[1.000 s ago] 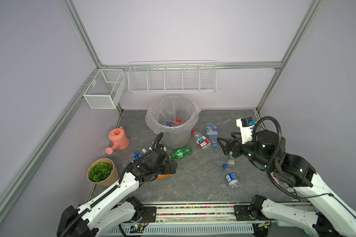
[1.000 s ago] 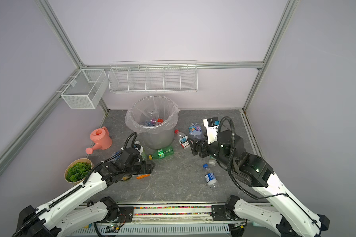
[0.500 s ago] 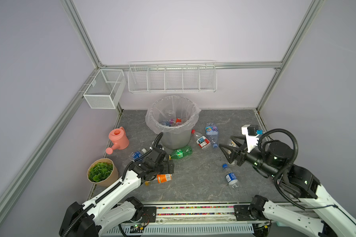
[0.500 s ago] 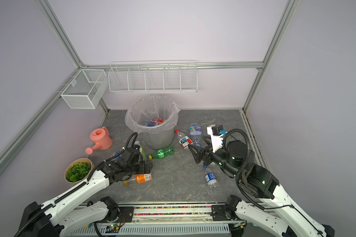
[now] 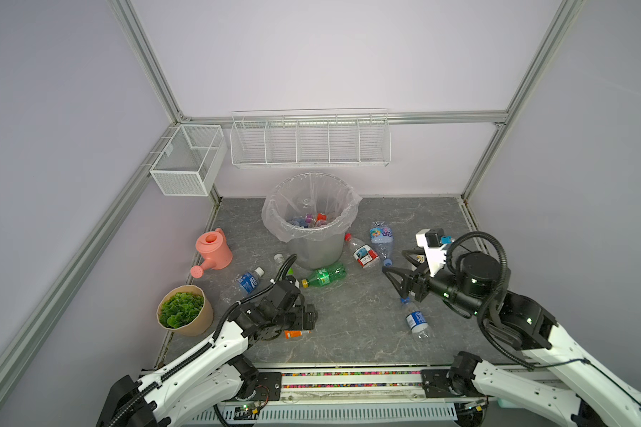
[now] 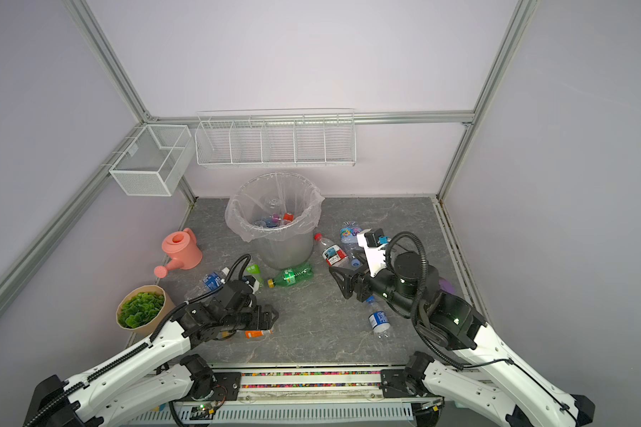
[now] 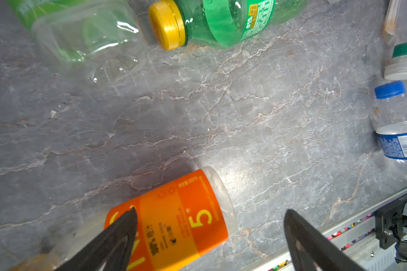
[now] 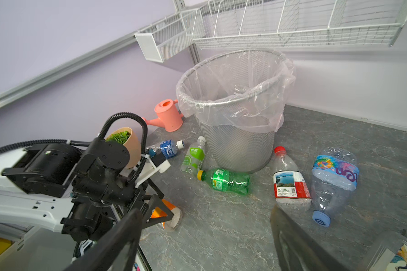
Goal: Throw the plastic bottles in the bin
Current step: Move the plastic bottle to the bottom-center of the table.
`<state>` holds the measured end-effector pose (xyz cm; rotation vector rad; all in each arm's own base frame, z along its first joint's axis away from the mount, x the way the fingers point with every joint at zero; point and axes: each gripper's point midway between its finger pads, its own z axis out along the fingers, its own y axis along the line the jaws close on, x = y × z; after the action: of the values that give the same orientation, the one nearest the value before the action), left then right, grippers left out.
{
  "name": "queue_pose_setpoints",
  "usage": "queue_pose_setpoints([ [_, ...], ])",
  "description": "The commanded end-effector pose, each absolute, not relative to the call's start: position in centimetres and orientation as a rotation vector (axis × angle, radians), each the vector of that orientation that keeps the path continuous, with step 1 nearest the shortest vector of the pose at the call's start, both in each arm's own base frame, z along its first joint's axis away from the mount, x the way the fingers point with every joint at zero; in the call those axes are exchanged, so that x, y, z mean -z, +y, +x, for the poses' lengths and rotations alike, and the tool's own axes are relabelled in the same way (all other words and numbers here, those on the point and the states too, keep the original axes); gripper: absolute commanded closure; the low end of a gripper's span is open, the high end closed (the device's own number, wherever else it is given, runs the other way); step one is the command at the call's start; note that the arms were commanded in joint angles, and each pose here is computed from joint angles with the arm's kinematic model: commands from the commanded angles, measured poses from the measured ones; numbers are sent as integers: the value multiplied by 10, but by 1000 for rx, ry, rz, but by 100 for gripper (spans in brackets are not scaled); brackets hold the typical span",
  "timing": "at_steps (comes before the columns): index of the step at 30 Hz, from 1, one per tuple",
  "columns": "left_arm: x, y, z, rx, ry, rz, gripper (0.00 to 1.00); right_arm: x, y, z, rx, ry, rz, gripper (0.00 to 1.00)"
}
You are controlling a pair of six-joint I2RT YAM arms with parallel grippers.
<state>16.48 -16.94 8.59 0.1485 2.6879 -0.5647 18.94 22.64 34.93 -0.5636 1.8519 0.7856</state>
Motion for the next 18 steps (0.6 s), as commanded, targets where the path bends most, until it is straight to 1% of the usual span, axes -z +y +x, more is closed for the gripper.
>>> queue_pose_setpoints([
  [1, -88, -163, 166, 537, 2674, 94, 3, -313, 248, 185, -729, 1920, -700, 12],
  [6, -120, -159, 181, 552, 2545, 32, 2, -259, 283, 160, -678, 2015, -907, 12],
  [8, -143, -154, 187, 580, 2450, -29, 1, -240, 297, 148, -688, 2049, -1019, 12],
  [13, -196, -139, 198, 672, 2294, -150, 0, -209, 327, 119, -737, 2111, -1290, 12],
  [18, -247, -121, 204, 697, 2170, -229, 0, -182, 365, 105, -749, 2162, -1413, 12],
])
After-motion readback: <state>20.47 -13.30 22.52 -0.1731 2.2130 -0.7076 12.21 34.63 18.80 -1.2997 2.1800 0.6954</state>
